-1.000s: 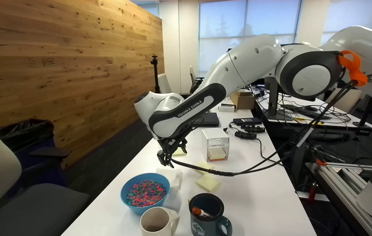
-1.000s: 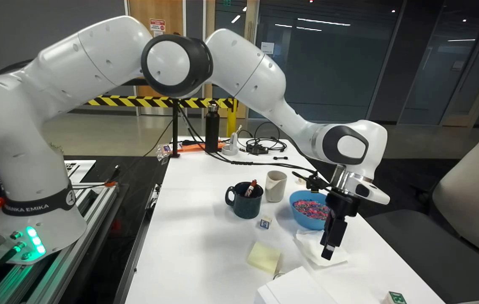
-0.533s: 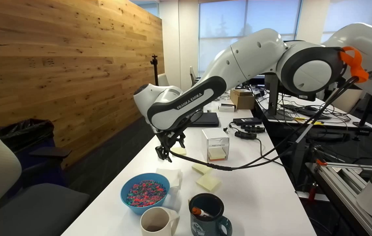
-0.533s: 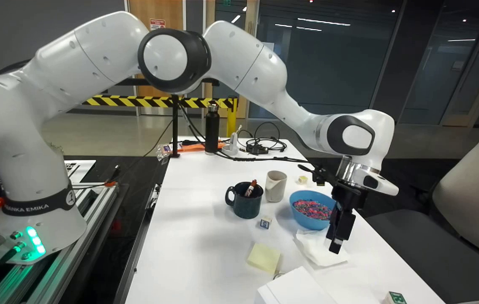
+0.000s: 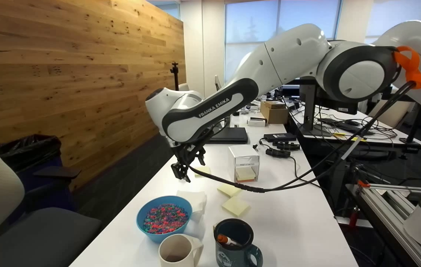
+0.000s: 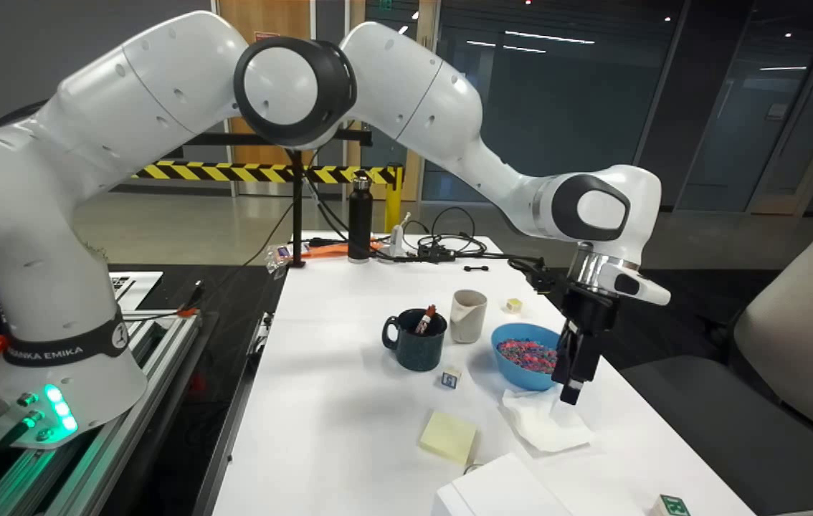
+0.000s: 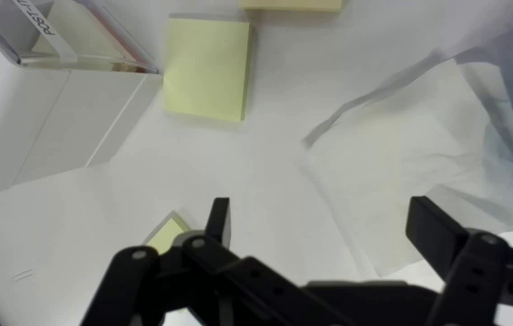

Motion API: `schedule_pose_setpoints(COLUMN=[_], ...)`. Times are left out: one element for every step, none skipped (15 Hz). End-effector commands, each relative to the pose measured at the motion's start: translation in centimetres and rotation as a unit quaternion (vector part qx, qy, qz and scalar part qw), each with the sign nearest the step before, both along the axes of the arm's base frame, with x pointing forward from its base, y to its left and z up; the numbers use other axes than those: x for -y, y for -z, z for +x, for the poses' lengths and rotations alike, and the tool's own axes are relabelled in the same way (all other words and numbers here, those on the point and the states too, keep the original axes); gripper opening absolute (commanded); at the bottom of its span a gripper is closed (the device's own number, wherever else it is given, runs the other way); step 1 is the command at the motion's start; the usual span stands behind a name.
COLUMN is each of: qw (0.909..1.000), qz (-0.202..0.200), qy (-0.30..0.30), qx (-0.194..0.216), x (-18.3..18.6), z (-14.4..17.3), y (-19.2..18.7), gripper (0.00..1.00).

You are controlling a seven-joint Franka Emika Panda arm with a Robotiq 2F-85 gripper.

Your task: Use the white napkins to wipe the tabletop.

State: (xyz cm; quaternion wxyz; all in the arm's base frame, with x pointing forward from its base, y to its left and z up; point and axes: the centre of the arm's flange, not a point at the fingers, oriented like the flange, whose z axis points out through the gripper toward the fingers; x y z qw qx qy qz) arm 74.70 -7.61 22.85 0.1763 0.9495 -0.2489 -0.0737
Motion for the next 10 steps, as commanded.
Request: schedule_pose_setpoints(qw=[0.9999, 0.9998, 0.9998, 0.9997, 0.9997, 0.9997, 0.9996, 0.9996, 0.9995, 0.9995], qz=[-0.005, -0.006, -0.007, -0.006, -0.006, -0.005, -0.003, -0.004, -0.004, -0.003], qy=[-0.013, -0.014, -0.017, -0.019, -0.021, -0.024, -0.027, -0.027, -0.028, -0.030], qx=[-0.008, -0.011, -0.011, -0.011, -0.009, -0.008, -0.010, -0.009, -0.010, -0.009], x=[-1.6, -2.1, -2.5, -2.9, -3.2, -3.5, -3.8, -4.1, -4.3, -4.4], z=[-1.4, -1.4, -1.5, -1.6, -1.6, -1.7, -1.7, -1.8, -1.9, -2.0], y=[-0.9, -0.9, -1.0, -1.1, -1.1, -1.2, -1.2, -1.2, -1.2, -1.1], gripper=[1.00, 1.00, 1.00, 1.00, 1.00, 1.00, 1.00, 1.00, 1.00, 1.00])
